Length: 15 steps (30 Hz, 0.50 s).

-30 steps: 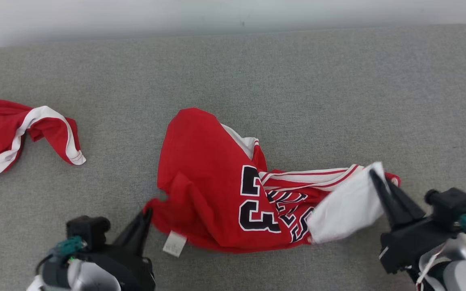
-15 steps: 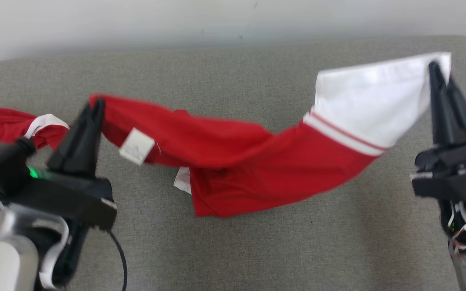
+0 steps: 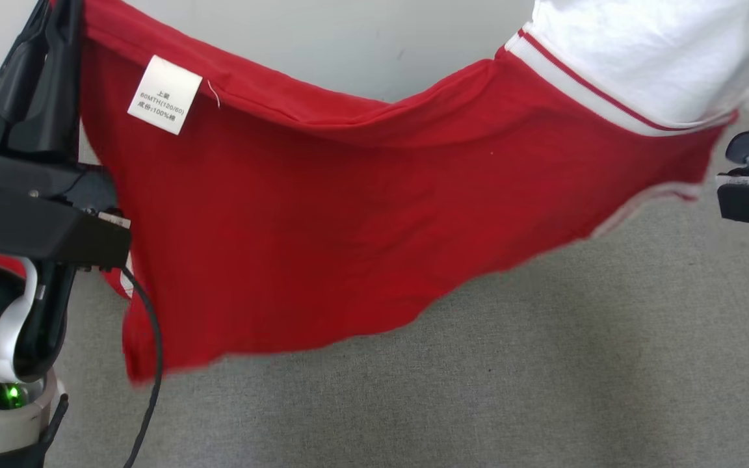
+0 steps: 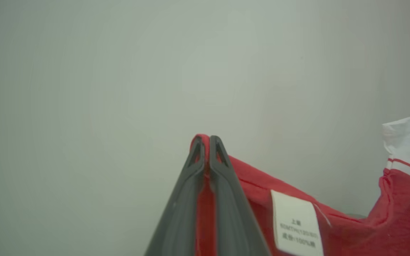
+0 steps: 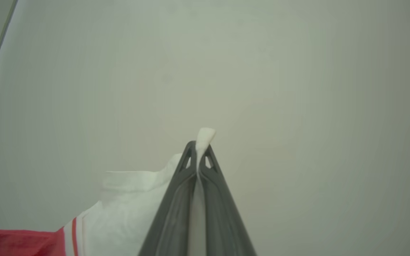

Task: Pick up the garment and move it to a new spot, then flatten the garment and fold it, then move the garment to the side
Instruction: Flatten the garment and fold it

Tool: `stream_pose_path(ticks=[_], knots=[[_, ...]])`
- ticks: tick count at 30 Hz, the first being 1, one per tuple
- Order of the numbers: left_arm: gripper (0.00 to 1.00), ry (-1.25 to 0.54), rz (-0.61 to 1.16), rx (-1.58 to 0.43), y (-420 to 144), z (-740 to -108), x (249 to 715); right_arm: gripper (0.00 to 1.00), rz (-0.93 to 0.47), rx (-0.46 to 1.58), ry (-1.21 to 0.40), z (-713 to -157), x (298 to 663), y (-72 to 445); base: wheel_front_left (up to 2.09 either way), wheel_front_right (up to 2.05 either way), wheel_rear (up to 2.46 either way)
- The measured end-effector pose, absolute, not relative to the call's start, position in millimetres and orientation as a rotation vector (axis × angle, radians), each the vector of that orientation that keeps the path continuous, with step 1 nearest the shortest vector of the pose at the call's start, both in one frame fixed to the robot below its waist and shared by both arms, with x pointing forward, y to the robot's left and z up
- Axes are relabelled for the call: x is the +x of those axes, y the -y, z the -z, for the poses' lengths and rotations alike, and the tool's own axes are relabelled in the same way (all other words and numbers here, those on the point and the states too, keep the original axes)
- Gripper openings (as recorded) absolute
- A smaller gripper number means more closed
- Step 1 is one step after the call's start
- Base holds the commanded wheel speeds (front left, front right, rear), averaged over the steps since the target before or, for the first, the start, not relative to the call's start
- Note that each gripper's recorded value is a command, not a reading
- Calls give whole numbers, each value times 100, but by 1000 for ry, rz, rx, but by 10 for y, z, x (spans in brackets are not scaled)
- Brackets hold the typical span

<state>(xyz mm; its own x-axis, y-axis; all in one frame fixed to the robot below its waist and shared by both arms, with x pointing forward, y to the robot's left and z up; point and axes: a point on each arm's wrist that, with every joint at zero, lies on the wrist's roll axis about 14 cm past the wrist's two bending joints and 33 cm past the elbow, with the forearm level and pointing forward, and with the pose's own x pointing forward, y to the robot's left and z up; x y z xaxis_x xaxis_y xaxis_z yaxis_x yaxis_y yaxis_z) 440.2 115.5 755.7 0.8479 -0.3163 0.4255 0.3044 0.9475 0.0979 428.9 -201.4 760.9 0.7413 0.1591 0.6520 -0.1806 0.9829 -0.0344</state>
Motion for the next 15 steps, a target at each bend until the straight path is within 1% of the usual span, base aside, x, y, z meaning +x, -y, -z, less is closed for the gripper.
stream_pose_path(ticks=[5,9,13,15], knots=[[0,468,352,36,-1075,-7684,4333,0,-197,8,733,-7763,4200,1995,0,0,0],[0,438,367,18,-1026,-7617,4387,0,-204,2,707,-7737,4241,1980,0,0,0],[0,381,384,-3,-976,-7485,4517,0,-222,4,659,-7661,4368,1934,0,0,0],[0,333,408,-40,-902,-7392,4670,0,-238,6,607,-7579,4534,1890,0,0,0]])
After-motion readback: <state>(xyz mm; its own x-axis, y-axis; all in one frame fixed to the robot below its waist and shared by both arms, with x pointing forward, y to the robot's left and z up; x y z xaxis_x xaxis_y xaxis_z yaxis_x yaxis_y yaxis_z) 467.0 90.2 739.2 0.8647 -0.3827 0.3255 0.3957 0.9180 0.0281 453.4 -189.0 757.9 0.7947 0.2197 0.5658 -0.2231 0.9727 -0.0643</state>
